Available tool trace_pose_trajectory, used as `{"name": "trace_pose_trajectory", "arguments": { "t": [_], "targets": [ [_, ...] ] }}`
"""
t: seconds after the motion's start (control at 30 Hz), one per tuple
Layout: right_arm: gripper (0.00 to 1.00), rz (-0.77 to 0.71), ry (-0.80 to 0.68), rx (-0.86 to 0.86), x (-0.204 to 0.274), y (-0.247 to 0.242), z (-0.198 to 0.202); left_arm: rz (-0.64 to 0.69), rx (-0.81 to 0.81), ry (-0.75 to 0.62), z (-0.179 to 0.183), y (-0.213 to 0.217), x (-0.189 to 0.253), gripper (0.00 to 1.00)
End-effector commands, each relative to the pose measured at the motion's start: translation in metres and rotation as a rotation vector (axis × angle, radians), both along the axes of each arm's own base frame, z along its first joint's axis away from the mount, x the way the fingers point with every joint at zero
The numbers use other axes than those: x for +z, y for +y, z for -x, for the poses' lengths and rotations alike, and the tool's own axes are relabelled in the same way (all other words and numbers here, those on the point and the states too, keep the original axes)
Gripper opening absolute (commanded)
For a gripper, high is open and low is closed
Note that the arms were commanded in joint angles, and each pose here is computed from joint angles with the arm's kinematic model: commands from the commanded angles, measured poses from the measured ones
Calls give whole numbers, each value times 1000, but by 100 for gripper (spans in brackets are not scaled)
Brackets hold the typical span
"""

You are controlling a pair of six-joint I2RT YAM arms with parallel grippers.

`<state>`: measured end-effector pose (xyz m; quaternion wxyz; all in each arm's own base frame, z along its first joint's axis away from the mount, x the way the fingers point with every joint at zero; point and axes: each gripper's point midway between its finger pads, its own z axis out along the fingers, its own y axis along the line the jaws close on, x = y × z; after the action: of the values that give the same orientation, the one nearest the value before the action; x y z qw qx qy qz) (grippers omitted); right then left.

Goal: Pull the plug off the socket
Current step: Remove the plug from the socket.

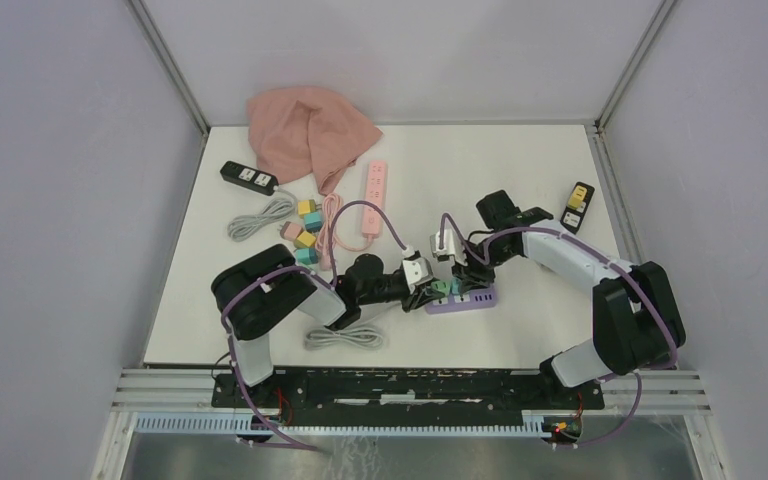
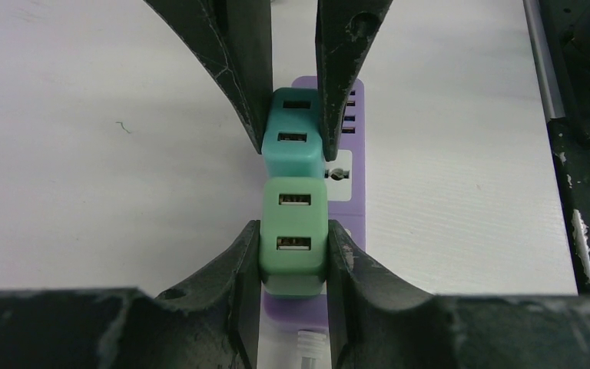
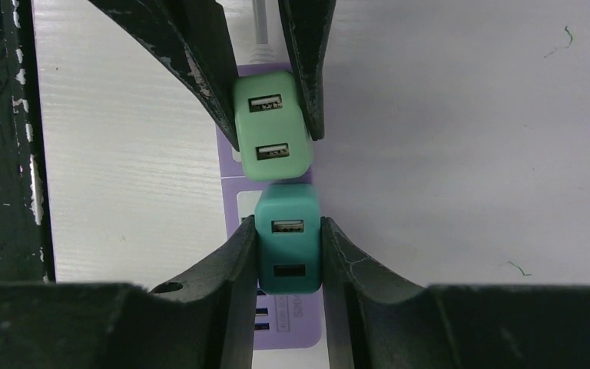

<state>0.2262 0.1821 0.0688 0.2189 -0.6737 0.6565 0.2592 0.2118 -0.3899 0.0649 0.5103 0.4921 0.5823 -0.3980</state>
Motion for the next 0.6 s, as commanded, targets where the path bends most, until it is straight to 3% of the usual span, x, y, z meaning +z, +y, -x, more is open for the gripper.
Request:
{"name": "trace_pose_trajectory", "arguments": {
  "t": [0.0, 0.3, 0.57],
  "targets": [
    [0, 9, -60, -45, 8, -12, -20, -99, 12, 8, 3, 13, -33, 3],
    [0, -102, -6, 208, 16, 5, 32, -100, 24, 8, -1, 17, -33, 3],
    [0, -152, -8, -61, 35, 30, -7, -99, 24, 21, 0, 18, -35, 3]
  ]
}}
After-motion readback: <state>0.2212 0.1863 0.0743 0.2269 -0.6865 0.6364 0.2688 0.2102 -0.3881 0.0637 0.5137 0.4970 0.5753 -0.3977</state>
